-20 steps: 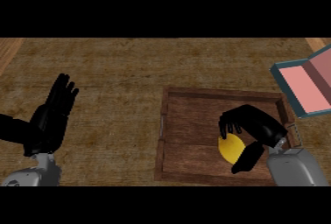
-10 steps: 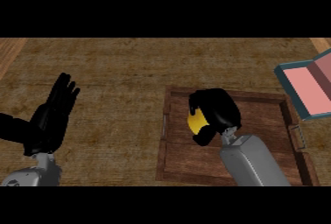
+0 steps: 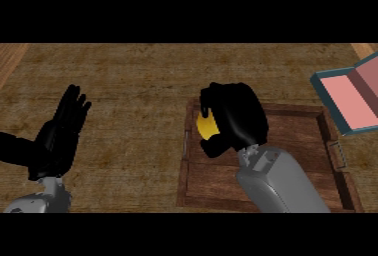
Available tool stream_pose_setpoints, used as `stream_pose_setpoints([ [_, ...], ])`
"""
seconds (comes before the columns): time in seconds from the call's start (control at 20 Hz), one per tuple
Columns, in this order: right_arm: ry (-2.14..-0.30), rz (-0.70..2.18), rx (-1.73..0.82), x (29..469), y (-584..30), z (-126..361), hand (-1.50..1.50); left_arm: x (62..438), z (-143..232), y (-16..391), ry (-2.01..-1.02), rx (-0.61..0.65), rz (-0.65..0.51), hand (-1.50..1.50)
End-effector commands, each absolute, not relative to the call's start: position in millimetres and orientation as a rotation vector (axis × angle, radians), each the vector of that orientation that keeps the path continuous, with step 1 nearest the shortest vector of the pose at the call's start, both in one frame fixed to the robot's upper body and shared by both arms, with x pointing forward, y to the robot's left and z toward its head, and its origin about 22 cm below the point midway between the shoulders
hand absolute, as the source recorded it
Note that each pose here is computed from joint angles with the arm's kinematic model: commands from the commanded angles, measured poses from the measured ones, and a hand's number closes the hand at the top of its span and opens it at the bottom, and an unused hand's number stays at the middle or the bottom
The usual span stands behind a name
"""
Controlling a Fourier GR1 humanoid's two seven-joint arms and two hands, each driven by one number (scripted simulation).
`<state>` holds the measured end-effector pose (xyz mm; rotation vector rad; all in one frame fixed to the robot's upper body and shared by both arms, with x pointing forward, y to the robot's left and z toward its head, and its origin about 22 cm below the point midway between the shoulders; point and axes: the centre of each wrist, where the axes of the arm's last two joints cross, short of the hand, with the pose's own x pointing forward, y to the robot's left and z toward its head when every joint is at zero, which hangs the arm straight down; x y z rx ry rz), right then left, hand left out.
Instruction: Pick the lemon from the tray and place it in the cardboard box
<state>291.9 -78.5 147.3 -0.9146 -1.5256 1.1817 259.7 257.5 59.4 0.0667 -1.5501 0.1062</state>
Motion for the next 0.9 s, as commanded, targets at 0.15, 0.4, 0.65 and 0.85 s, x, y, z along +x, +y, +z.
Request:
stream_pose_setpoints([
  [0.15,-1.625,0.784,-1.056,287,-90,210,1.50,266,44,256,-1.546,0.076,0.114,0.00],
  [0.4,-1.569,0.586,-1.207,305,-116,239,1.50,263,53,258,-1.551,0.085,0.110,0.00],
  [0.65,-1.498,0.492,-1.209,319,-162,253,1.50,254,65,253,-1.550,0.073,0.105,0.00],
  [0.85,-1.433,0.502,-1.233,336,-195,230,1.50,275,60,263,-1.548,0.063,0.122,0.00],
])
